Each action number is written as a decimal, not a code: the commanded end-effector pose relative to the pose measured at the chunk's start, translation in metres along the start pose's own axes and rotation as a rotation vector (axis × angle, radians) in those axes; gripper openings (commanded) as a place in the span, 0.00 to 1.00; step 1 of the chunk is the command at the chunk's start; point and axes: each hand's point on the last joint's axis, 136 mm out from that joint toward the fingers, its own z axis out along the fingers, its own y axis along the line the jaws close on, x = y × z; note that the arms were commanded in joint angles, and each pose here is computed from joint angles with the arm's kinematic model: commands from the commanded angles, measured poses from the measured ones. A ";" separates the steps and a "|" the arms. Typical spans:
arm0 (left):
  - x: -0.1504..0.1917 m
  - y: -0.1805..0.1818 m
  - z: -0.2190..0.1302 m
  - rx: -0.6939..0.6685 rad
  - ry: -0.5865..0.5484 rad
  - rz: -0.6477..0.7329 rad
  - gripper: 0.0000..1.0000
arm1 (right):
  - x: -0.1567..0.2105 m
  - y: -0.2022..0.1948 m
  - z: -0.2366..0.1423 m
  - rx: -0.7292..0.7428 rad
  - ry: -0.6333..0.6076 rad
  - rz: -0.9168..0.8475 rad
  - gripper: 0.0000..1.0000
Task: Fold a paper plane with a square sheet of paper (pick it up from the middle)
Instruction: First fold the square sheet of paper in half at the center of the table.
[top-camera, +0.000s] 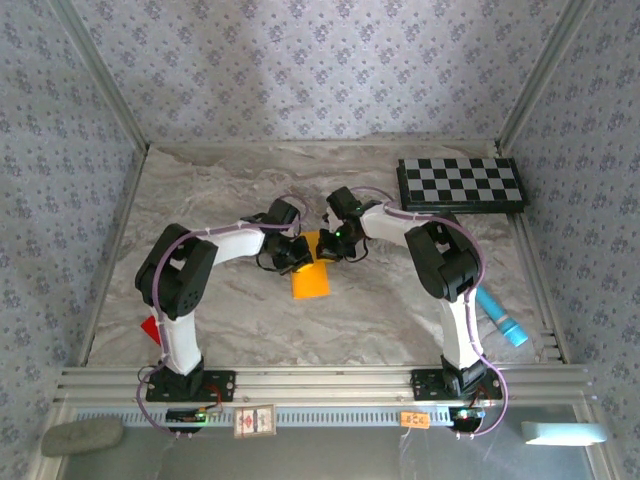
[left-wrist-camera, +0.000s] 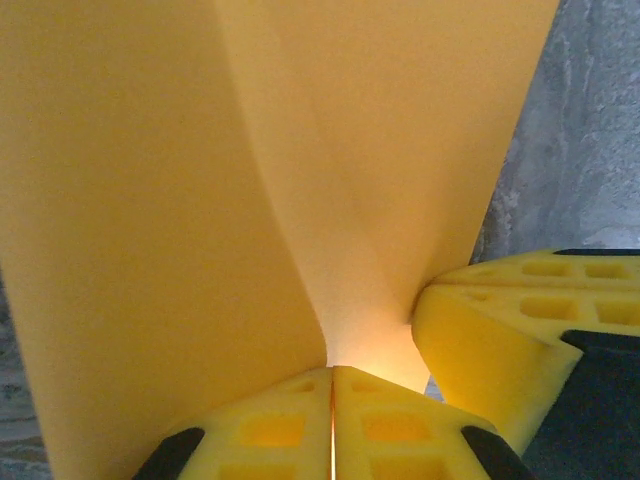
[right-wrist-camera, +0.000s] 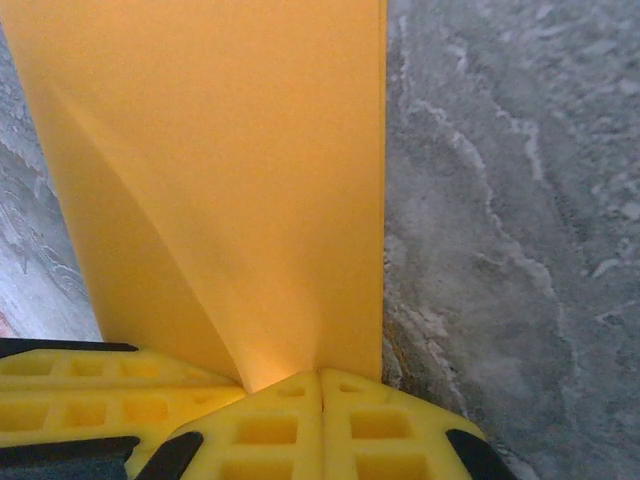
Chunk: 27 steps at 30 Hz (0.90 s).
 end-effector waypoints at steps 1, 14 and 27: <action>0.002 0.021 0.004 -0.056 0.021 0.010 0.07 | 0.052 -0.086 0.037 0.318 0.159 0.102 0.06; 0.013 0.089 -0.022 -0.083 -0.002 -0.070 0.08 | 0.059 -0.114 0.032 0.461 0.178 0.064 0.06; -0.026 -0.006 -0.064 0.248 -0.126 0.043 0.09 | 0.059 -0.117 0.034 0.478 0.183 0.062 0.06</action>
